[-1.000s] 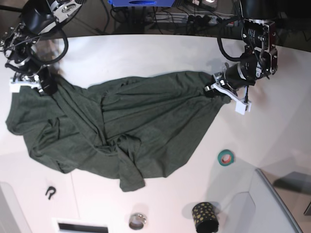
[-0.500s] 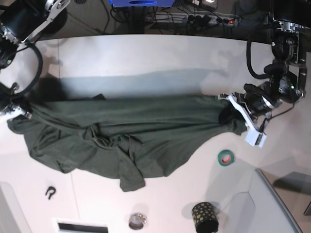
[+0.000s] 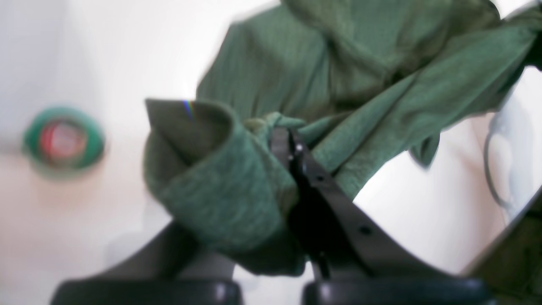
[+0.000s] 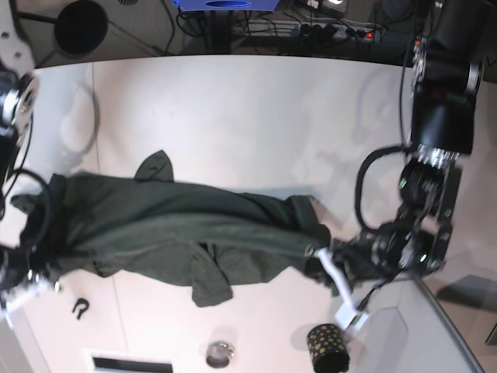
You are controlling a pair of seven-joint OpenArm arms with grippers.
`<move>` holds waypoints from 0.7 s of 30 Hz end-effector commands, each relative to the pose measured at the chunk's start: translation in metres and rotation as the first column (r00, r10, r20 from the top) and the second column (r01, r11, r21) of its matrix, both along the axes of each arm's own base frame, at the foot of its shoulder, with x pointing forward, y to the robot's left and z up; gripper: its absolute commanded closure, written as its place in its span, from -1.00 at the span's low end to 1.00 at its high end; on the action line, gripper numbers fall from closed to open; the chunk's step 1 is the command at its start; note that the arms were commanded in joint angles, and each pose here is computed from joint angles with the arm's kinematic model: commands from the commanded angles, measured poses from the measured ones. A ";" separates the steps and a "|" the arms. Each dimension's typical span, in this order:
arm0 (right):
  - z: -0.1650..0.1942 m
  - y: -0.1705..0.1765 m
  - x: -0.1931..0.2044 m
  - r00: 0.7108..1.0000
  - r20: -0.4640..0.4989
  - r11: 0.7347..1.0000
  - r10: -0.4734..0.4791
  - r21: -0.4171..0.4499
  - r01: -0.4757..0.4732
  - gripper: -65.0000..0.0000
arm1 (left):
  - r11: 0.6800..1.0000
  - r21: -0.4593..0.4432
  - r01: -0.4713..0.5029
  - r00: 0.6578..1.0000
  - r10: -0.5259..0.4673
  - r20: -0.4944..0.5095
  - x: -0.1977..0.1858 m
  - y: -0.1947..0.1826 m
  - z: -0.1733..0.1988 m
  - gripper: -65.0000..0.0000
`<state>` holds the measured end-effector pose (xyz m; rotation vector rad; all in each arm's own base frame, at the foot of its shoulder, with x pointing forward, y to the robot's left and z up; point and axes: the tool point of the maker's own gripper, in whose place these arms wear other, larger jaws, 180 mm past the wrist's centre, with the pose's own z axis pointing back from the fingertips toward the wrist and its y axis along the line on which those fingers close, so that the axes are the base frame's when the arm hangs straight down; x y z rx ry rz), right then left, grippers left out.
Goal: Layout the t-shirt on the table in an organized manner, then fold the t-shirt properly
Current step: 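Lift the shirt with both grippers and lay it down spread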
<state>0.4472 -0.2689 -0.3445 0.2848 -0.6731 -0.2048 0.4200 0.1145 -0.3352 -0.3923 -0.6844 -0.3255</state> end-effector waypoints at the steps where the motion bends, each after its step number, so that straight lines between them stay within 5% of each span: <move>1: 0.045 -0.013 0.033 0.991 0.130 0.999 -0.013 -0.034 0.018 0.99 | 1.000 -0.007 -0.003 0.995 0.004 0.100 0.029 -0.005 0.033 1.00; 5: 0.130 -0.024 0.081 0.950 0.311 0.989 0.036 -0.147 0.011 1.00 | 0.999 0.032 -0.028 0.972 0.020 0.233 0.086 -0.020 0.089 1.00; 8: 0.212 -0.035 0.095 0.889 0.454 0.977 0.062 -0.210 0.039 1.00 | 0.998 -0.013 -0.053 0.933 0.054 0.355 0.113 -0.019 0.156 1.00; 11: 0.279 -0.042 0.092 0.829 0.551 0.960 0.097 -0.272 0.069 1.00 | 0.998 -0.041 -0.051 0.877 0.064 0.477 0.122 -0.019 0.220 1.00; 15: 0.325 -0.043 0.074 0.784 0.602 0.932 0.151 -0.352 0.091 1.00 | 0.999 -0.034 -0.029 0.830 0.043 0.556 0.109 -0.024 0.253 1.00; 18: 0.291 -0.044 0.057 0.821 0.544 0.913 0.175 -0.401 0.072 1.00 | 0.999 -0.021 -0.036 0.851 0.041 0.524 0.085 -0.020 0.224 1.00; 21: 0.220 -0.054 0.035 0.886 0.444 0.923 0.134 -0.381 0.051 1.00 | 0.999 -0.002 -0.043 0.896 0.040 0.443 0.055 -0.014 0.164 1.00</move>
